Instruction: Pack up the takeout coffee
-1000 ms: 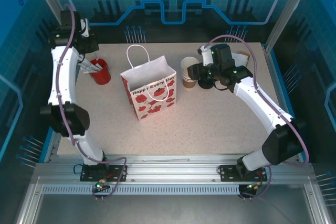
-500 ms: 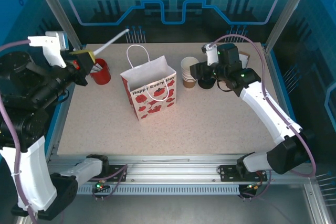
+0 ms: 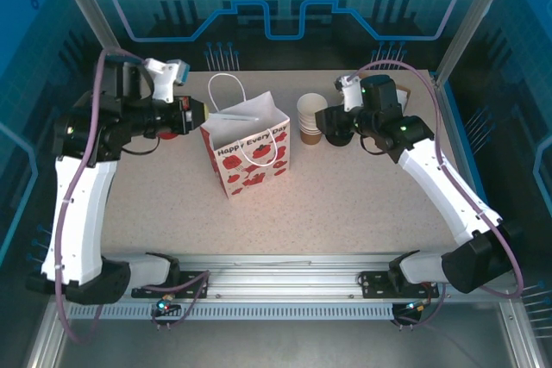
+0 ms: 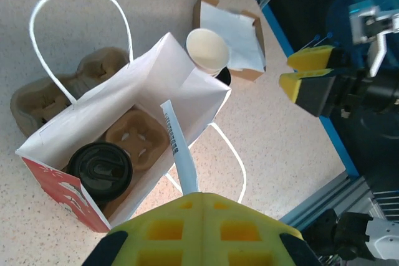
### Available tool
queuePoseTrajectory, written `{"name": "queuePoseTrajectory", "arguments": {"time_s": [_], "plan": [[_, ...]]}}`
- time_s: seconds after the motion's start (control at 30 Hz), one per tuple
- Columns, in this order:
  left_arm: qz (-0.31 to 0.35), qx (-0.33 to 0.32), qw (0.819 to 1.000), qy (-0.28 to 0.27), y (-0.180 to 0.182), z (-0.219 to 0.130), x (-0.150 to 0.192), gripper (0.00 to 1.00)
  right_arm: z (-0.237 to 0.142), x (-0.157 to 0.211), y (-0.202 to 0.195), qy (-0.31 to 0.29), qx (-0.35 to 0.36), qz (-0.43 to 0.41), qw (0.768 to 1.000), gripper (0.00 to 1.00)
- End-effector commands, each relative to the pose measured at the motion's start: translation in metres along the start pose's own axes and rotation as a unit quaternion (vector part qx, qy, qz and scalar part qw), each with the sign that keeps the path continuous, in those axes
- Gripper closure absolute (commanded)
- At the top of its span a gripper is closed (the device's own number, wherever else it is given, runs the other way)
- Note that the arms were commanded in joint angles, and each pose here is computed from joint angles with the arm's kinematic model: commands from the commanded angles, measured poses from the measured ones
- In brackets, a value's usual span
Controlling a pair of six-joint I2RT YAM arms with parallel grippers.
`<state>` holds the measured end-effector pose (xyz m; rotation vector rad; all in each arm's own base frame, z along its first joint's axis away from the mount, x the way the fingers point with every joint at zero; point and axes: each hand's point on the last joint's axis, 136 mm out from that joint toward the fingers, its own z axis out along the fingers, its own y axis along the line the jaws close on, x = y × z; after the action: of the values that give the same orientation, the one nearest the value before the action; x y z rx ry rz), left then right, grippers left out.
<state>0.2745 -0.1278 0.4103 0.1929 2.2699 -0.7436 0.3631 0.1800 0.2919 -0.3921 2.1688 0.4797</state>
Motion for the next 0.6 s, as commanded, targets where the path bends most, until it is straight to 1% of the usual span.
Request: {"name": "queuePoseTrajectory", "arguments": {"time_s": [0.0, 0.07, 0.23, 0.27, 0.33, 0.4, 0.5, 0.57], "plan": [[0.008, -0.002, 0.999, 0.048, 0.007, 0.027, 0.009, 1.0, -0.003, 0.005, -0.006, 0.003, 0.008, 0.0, 1.0, 0.31], [0.002, -0.014, 0.998, 0.068, 0.017, 0.049, 0.007, 1.0, -0.002, 0.005, -0.006, 0.004, 0.006, 0.001, 1.0, 0.31], [-0.002, -0.002, 0.993, 0.117, 0.023, 0.112, 0.013, 0.99, 0.003, 0.009, -0.01, 0.013, 0.013, 0.003, 1.0, 0.29], [-0.003, -0.007, 0.992, 0.124, 0.027, 0.121, 0.012, 0.96, 0.005, 0.012, -0.015, 0.017, 0.021, 0.008, 1.0, 0.28], [-0.002, -0.02, 0.992, 0.123, 0.034, 0.132, 0.006, 0.87, 0.011, 0.016, -0.027, 0.025, 0.033, 0.024, 0.999, 0.26], [0.005, -0.025, 0.993, 0.112, 0.034, 0.133, -0.003, 0.84, 0.016, 0.017, -0.043, 0.029, 0.046, 0.043, 0.998, 0.26], [0.02, -0.016, 0.997, 0.079, 0.025, 0.124, -0.022, 0.66, 0.024, 0.016, -0.085, 0.039, 0.1, 0.074, 0.991, 0.25], [0.034, -0.01, 0.998, 0.05, 0.017, 0.114, -0.036, 0.55, 0.031, 0.018, -0.12, 0.05, 0.158, 0.087, 0.982, 0.26]]}}
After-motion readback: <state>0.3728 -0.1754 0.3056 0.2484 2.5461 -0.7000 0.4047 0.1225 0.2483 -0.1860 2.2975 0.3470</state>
